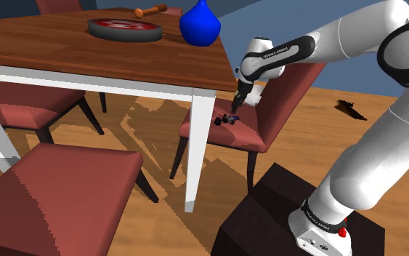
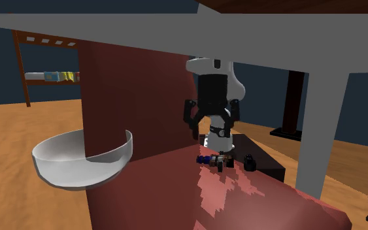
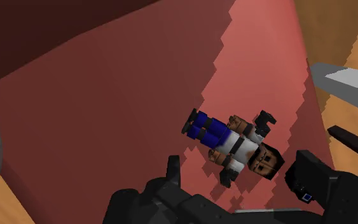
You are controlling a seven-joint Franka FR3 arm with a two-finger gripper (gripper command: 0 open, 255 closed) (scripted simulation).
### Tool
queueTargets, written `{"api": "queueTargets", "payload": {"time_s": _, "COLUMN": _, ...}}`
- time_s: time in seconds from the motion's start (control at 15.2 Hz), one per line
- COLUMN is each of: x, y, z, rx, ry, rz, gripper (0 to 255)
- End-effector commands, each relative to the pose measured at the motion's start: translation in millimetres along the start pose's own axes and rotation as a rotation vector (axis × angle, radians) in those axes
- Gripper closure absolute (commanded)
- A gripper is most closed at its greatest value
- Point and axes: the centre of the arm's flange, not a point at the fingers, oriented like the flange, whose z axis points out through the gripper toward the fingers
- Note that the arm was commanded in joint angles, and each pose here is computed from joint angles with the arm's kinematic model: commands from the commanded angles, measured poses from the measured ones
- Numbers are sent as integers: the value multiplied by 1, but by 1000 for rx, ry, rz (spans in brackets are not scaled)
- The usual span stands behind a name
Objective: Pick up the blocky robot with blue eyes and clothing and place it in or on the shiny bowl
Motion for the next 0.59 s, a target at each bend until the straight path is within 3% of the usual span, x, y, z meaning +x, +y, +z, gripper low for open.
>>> {"api": "queueTargets", "payload": {"time_s": 0.0, "x": 25, "y": -7, "z": 6, "rx": 33, "ry": -19, "rz": -69, "gripper": 0}}
{"api": "queueTargets", "payload": {"time_s": 0.13, "x": 43, "y": -14, "z": 11, "rx": 56, "ry": -33, "rz": -118, "gripper": 0}}
{"api": "queueTargets", "payload": {"time_s": 0.53, "x": 41, "y": -16, "z": 43, "rx": 56, "ry": -33, "rz": -118, "gripper": 0}}
